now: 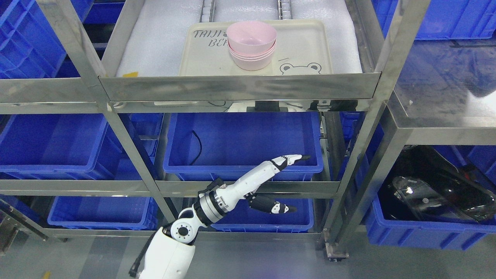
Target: Stack pink IKEA bowl on shelf middle layer
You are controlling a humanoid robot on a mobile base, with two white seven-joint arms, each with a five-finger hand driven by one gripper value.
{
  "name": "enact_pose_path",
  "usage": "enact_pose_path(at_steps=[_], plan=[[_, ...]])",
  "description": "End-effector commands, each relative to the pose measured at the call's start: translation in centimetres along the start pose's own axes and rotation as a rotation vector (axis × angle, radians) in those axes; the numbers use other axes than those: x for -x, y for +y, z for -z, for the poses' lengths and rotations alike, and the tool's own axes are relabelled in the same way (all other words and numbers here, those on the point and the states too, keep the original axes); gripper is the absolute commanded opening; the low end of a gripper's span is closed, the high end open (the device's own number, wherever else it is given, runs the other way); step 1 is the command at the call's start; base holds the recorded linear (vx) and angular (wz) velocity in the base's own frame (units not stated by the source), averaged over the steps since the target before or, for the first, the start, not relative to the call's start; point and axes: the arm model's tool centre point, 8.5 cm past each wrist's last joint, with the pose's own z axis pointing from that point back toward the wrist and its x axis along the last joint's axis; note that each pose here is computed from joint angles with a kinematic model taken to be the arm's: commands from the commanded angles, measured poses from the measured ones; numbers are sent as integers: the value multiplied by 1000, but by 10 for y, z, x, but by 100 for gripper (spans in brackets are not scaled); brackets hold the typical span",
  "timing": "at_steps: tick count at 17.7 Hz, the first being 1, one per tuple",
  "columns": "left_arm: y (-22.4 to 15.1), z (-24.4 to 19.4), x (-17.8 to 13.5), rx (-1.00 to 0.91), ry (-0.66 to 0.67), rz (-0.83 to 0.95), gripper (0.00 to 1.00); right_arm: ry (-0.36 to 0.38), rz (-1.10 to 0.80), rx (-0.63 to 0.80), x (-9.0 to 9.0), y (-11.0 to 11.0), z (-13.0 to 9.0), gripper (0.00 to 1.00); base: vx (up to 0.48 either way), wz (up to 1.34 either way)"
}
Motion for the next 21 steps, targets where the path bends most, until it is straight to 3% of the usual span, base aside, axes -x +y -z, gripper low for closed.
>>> enact_pose_path(at_steps=[1, 4, 7, 13, 21], plan=[[-2, -104, 45, -422, 247, -172, 99, 8, -2, 15, 10, -10, 0, 100, 0, 0], [32, -140, 62, -732, 421, -229, 99, 8, -2, 15, 10, -10, 0, 100, 0, 0], [48, -146, 62, -876, 477, -265, 99, 8, -2, 15, 10, -10, 0, 100, 0, 0], [79, -103, 19, -850, 410, -284, 99, 8, -2, 15, 10, -10, 0, 100, 0, 0], [48, -61, 11, -723, 370, -341, 100, 8, -2, 15, 10, -10, 0, 100, 0, 0]])
